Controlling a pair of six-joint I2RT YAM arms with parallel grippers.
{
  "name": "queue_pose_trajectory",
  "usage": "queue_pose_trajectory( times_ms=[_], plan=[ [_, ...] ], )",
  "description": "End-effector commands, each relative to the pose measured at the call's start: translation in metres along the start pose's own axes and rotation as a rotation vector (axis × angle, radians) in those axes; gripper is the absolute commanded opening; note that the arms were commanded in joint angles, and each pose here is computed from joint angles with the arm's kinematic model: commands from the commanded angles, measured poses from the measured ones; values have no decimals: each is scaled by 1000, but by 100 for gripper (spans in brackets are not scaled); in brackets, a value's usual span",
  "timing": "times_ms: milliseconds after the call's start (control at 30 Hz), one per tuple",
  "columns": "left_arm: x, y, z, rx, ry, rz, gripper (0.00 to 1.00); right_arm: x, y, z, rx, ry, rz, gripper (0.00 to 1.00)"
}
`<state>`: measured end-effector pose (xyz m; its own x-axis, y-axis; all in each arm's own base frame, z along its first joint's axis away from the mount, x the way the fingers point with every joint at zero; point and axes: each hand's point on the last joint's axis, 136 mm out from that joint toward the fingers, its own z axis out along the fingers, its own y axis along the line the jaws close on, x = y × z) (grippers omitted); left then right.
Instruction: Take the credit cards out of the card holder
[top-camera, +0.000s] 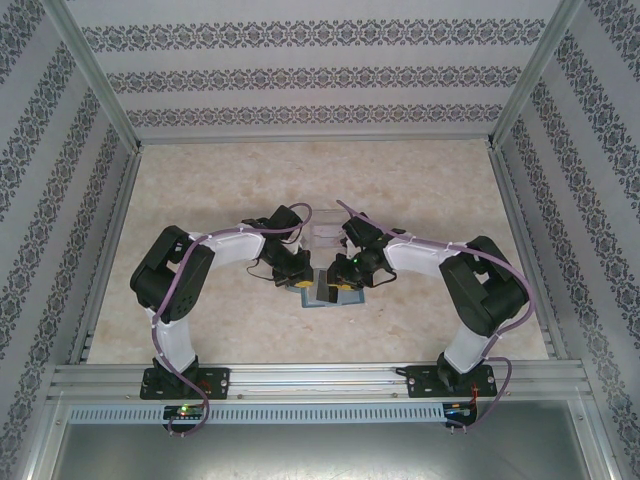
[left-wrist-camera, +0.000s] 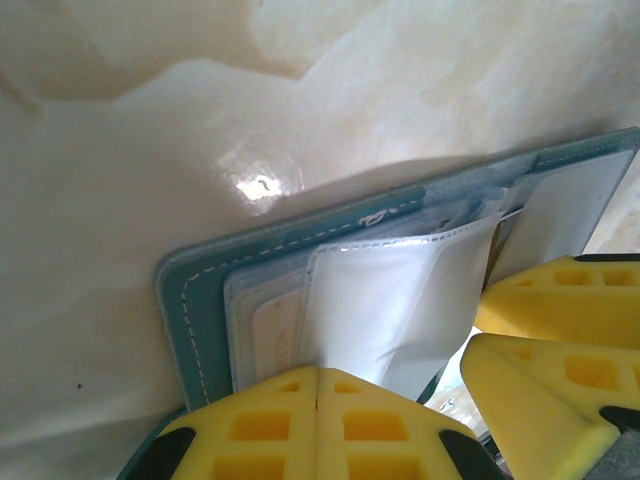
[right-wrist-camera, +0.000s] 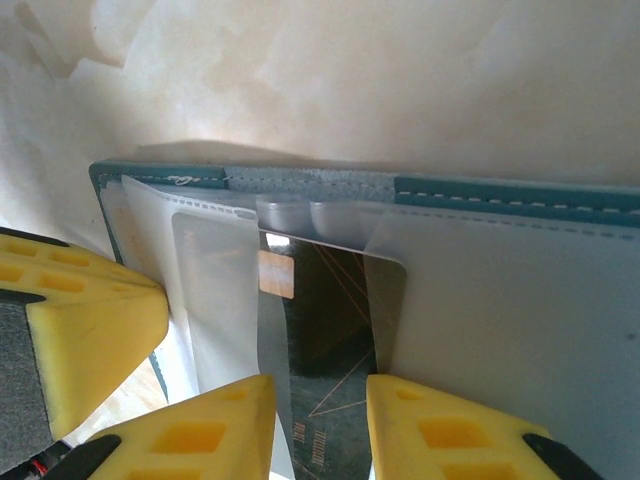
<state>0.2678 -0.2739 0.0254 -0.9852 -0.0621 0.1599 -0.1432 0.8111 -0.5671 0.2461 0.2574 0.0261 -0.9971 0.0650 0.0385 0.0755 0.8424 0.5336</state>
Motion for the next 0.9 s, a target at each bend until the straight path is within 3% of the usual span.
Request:
queue_pose_trajectory(
  times_ms=[0, 567, 867],
  plan=[
    [10, 29, 14, -119, 39, -32, 0, 6, -5, -6, 15, 8, 9, 32],
    [10, 28, 15, -116, 39, -30, 0, 12, -14, 5, 55, 53, 22, 32],
    [11, 29, 14, -117, 39, -32, 0, -2, -2, 7, 18, 10, 4, 32]
  ],
)
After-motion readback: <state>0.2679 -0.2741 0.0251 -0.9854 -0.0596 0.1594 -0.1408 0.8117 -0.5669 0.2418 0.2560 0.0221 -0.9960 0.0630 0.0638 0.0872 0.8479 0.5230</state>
